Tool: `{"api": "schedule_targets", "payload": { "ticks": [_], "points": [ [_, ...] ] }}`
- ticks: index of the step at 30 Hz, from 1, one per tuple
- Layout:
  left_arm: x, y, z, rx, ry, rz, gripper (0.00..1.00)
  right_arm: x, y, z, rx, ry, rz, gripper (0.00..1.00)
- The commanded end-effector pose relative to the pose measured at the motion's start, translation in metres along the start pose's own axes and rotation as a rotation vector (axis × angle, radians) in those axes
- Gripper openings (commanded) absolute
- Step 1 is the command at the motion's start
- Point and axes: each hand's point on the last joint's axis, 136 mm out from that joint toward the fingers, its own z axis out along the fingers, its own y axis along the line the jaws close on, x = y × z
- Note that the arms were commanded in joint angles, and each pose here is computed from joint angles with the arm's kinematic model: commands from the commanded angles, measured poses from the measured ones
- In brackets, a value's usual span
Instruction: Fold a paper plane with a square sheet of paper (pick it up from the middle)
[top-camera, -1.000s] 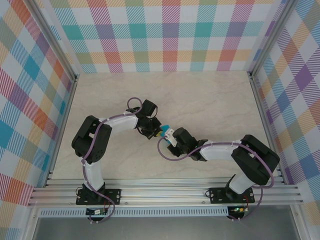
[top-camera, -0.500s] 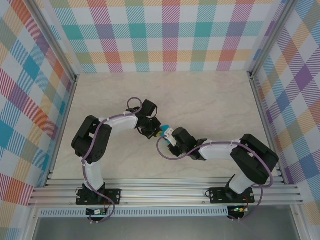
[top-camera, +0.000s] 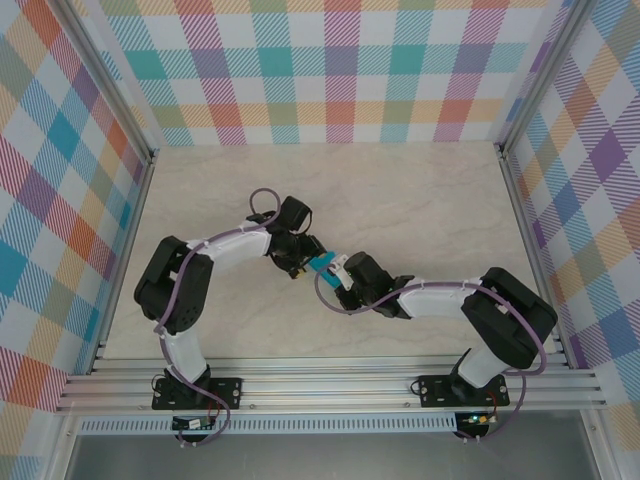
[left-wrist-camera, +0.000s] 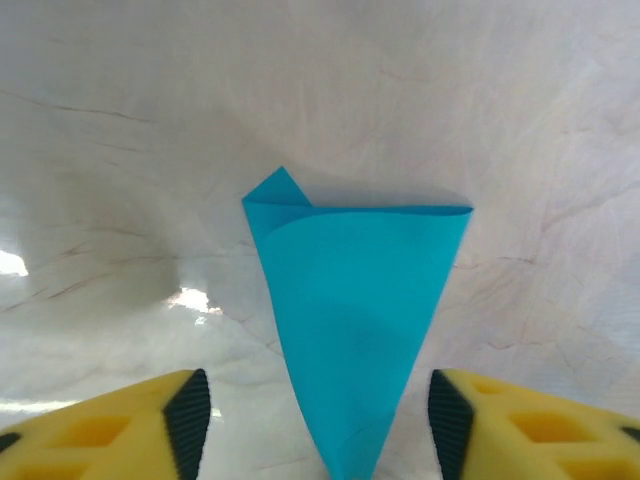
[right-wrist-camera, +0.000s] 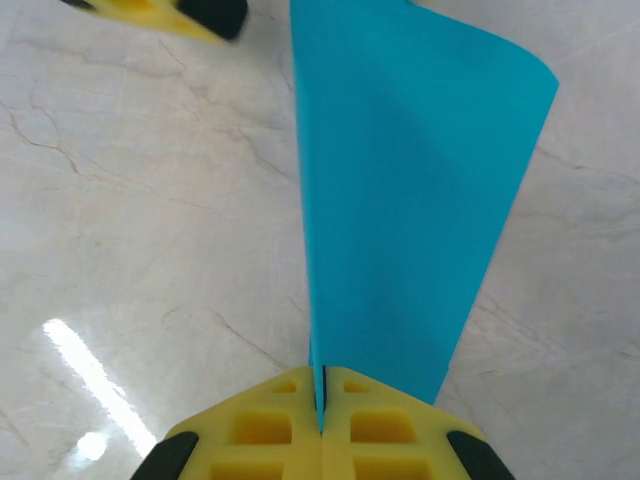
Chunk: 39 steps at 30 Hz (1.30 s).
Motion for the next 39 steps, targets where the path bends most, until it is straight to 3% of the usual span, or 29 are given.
{"api": "schedule_targets", "payload": {
  "ticks": [1, 7, 15, 24, 34, 39],
  "points": [
    [-0.016, -0.003, -0.042, 0.003, -0.122, 0.054, 0.70, -0.013, 0.011, -0.001, -0.113, -0.026, 0.121, 0.00],
    [-0.015, 0.000, -0.065, 0.047, -0.184, 0.090, 0.76, -0.020, 0.017, -0.002, -0.240, -0.031, 0.269, 0.00],
    [-0.001, 0.004, -0.062, 0.106, -0.177, 0.127, 0.76, -0.019, 0.016, 0.007, -0.337, 0.004, 0.423, 0.00],
    [0.018, -0.003, -0.047, 0.167, -0.156, 0.192, 0.71, -0.011, 0.012, 0.013, -0.400, 0.054, 0.566, 0.00],
    [0.025, -0.021, -0.040, 0.391, -0.206, 0.191, 0.65, 0.008, 0.002, 0.021, -0.400, 0.111, 0.717, 0.00],
    [0.036, -0.031, -0.031, 0.435, -0.137, 0.238, 0.60, 0.017, -0.001, 0.023, -0.386, 0.134, 0.762, 0.00]
  ]
}}
